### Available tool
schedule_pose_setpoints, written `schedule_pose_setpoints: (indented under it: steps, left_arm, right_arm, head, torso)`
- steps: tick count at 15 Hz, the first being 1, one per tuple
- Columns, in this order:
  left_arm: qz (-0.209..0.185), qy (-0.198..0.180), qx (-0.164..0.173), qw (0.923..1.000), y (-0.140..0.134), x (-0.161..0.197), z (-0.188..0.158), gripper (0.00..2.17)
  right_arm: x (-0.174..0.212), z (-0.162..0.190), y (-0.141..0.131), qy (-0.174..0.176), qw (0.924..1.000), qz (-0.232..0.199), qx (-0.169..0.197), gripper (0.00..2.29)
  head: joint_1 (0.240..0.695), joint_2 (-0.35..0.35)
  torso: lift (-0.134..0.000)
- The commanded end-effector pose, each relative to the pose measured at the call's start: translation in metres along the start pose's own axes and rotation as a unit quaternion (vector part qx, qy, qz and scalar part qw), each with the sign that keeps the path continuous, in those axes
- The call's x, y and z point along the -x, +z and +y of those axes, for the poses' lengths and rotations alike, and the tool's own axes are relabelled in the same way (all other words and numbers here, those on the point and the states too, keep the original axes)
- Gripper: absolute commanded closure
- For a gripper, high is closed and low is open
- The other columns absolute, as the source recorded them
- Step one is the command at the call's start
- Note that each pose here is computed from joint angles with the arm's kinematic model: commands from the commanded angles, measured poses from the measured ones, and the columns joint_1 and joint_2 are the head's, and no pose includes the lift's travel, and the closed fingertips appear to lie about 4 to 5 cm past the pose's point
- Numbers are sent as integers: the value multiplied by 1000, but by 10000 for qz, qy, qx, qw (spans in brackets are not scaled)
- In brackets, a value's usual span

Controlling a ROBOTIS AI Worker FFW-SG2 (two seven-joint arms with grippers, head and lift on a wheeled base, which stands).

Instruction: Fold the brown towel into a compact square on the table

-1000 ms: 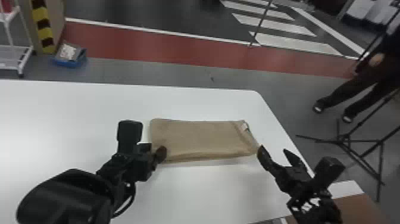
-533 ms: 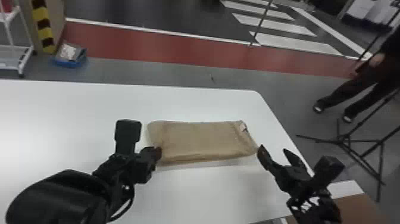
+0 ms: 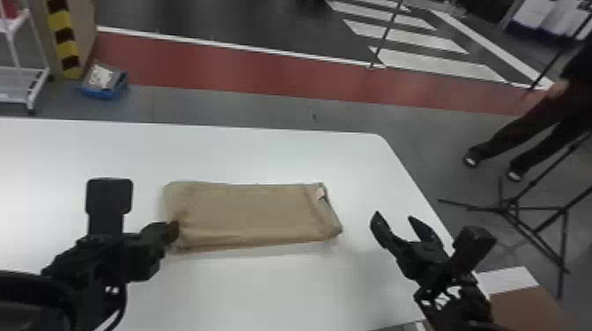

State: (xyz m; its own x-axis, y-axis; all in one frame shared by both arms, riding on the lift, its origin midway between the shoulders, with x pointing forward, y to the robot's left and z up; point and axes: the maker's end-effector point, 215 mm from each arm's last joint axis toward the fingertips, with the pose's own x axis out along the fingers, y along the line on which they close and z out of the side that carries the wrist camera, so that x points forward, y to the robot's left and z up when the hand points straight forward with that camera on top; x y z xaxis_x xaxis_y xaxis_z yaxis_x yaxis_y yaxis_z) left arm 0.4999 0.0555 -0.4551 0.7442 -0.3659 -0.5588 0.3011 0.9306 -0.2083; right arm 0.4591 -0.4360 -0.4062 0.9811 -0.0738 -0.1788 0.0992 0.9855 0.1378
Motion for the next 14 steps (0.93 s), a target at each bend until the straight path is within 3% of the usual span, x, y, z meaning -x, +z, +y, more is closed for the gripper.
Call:
schedule_pose_setpoints:
  steps: [1,4,5,7,8,10,12,14]
  left_arm:
    - [16,208,50,9998,-9,15,31,1372]
    - [12,256,125,9996,-14,19,41,1369]
    - [-54,277,132,9995,-10,19,43,1224]
    - [-535,350,55,9979,17,21,47,110]
    - [-724,401,-10,9966,27,23,50,-2]
    - [-1144,512,-22,9921,51,30,55,12]
    - [-1818,727,-136,9805,86,56,63,19]
    - [-2211,843,-360,9709,104,71,58,22]
  right_arm:
    - [-6,13,-3,87,9999,45,32,97]
    - [-9,25,-8,160,9998,107,76,97]
    - [-10,27,-7,175,9998,107,84,97]
    - [-10,26,-8,167,9998,120,73,97]
    - [-9,26,-9,166,9998,127,73,97]
    - [-9,24,-8,150,9998,134,72,97]
    - [-9,23,-7,147,9998,135,89,97]
    - [-10,29,-10,187,9996,185,64,97]
  head:
    - [695,-350]
    - [695,-350]
    - [695,-350]
    - [695,-344]
    - [695,-340]
    - [695,-331]
    - [695,-319]
    - [695,-308]
  torso:
    - [-118]
    - [-118]
    - [-118]
    - [-118]
    - [-118]
    - [-118]
    - [-118]
    - [-118]
